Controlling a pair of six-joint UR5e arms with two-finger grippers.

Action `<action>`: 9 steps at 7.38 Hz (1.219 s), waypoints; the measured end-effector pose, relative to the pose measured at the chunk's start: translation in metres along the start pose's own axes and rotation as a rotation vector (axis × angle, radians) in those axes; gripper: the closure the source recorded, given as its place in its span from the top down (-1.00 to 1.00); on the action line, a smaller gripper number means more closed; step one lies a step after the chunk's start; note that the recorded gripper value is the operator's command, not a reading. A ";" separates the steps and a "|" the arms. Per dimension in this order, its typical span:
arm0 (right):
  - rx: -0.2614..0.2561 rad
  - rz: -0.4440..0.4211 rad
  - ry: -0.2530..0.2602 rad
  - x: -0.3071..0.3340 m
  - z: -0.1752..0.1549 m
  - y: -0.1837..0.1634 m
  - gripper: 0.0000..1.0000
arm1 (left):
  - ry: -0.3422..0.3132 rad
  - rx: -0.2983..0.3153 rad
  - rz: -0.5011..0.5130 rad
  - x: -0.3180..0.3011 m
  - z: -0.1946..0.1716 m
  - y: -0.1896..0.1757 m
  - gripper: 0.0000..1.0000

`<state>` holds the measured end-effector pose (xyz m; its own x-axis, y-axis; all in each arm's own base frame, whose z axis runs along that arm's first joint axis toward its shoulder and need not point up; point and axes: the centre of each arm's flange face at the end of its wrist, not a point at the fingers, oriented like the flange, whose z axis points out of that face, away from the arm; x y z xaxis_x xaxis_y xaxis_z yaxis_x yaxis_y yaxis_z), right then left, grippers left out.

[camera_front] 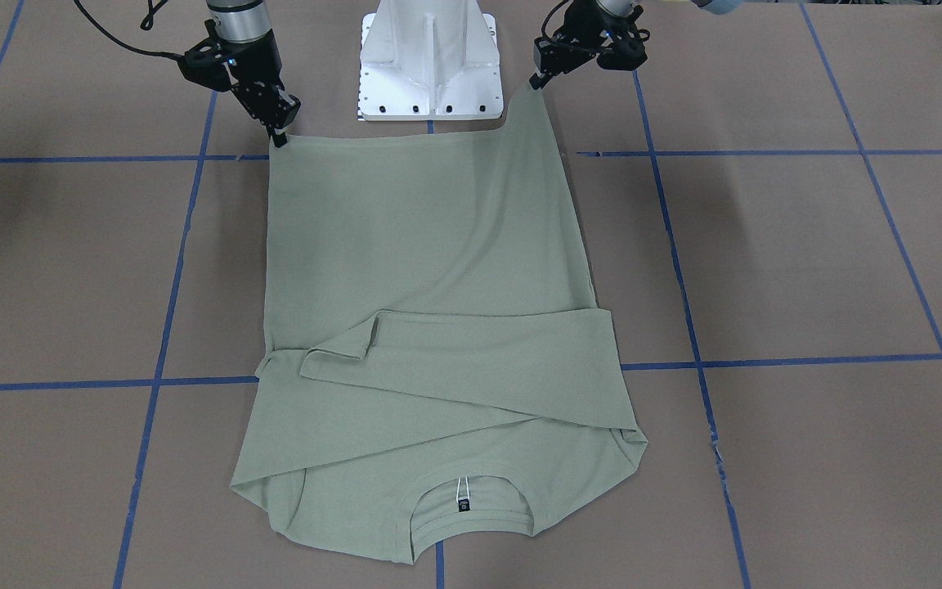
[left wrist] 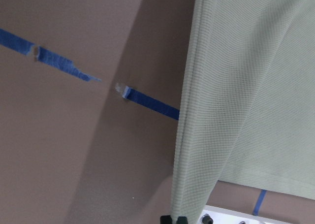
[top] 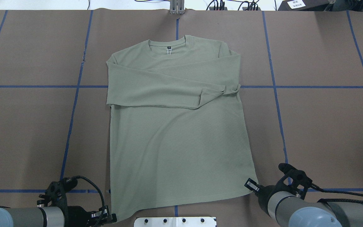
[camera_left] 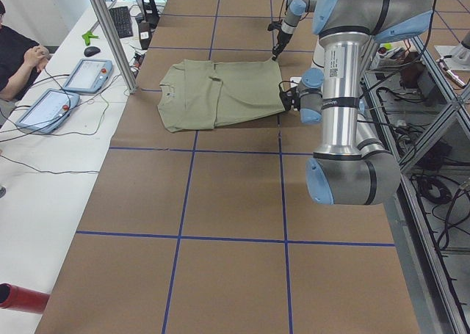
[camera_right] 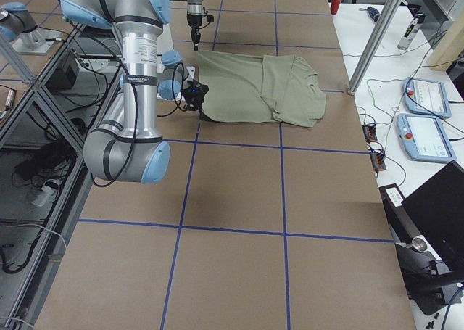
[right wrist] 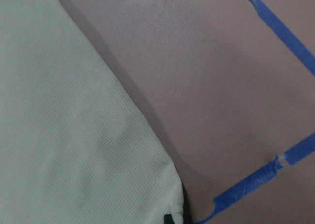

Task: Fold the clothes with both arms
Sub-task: 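Lift the hem with both grippers and fold it toward the collar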

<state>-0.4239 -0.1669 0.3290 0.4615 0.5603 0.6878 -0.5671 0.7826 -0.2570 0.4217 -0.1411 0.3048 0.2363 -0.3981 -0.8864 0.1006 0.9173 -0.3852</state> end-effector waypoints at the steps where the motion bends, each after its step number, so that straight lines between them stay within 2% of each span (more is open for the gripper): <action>1: -0.044 0.004 0.032 -0.007 -0.057 -0.010 -1.00 | 0.009 -0.046 -0.005 0.020 -0.032 0.004 -1.00; 2: -0.102 0.018 0.053 -0.012 -0.113 -0.023 -1.00 | -0.004 -0.090 -0.011 0.044 -0.074 0.010 -1.00; 3: -0.161 0.043 0.062 -0.021 -0.154 -0.038 -1.00 | -0.019 -0.119 -0.019 0.064 -0.113 0.014 -1.00; 4: -0.197 0.047 0.060 -0.034 -0.179 -0.053 -1.00 | -0.018 -0.116 -0.012 0.079 -0.137 0.009 -1.00; 5: -0.192 0.013 0.055 -0.049 -0.185 -0.065 -1.00 | -0.013 -0.081 0.018 0.089 -0.139 -0.006 -1.00; 6: -0.158 -0.039 0.051 -0.071 -0.175 -0.076 -1.00 | -0.011 -0.025 0.063 0.099 -0.125 -0.030 -1.00; 8: -0.051 -0.151 0.062 -0.134 -0.139 -0.123 -1.00 | -0.017 0.133 0.181 0.133 -0.092 -0.111 -1.00; 9: -0.011 -0.170 0.080 -0.169 -0.123 -0.157 -1.00 | -0.037 0.204 0.244 0.151 -0.097 -0.157 -1.00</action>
<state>-0.3288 -0.3515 0.1691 0.6033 0.4394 0.6655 -0.4693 0.8704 -0.1492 0.3484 -0.3451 0.2064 0.3118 -0.1689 -0.9350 0.2274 0.9687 -0.0992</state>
